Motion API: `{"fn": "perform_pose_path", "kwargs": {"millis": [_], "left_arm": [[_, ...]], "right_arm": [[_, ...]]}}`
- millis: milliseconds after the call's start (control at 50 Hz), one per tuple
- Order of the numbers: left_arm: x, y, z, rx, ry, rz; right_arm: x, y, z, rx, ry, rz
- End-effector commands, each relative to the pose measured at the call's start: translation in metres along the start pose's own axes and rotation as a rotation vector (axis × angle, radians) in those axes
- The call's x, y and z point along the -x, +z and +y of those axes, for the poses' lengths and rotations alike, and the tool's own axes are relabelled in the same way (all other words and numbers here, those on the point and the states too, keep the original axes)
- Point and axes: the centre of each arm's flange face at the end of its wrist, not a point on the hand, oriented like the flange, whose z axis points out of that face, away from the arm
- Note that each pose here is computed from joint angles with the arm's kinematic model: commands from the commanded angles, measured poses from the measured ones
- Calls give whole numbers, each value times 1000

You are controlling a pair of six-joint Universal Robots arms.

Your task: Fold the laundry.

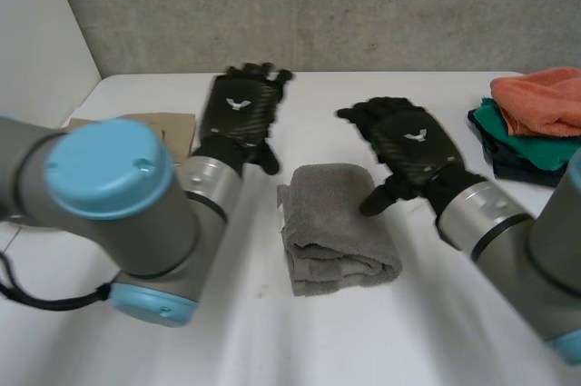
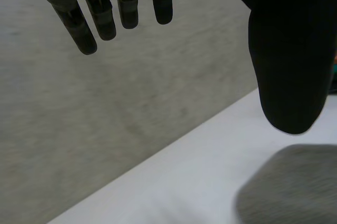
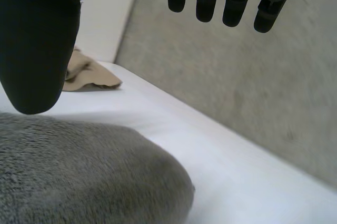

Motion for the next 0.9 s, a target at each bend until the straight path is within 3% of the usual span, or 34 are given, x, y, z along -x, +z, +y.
{"fn": "perform_pose_path", "kwargs": {"millis": [20,260,360,460,560,720,900], "left_arm": [[-47,3,30,89,4,145],[-46,-11,88,373,96,116],[-41,-23,95,467,163,94],[-42,-26,80,447,154,109],[-34,-23,35,334,128,94],[-13,-15,-19,179,77,196],[-22,-20,-40,80,25,556]], "right_arm": [[-25,21,30,193,54,33],[-25,40,81,363,3,-11],[-19,38,82,378,-121,-38],[-16,35,70,359,-234,-19],[-8,24,38,255,-299,44],[33,-11,56,200,-328,-27],[57,-24,85,149,-330,-84]]}}
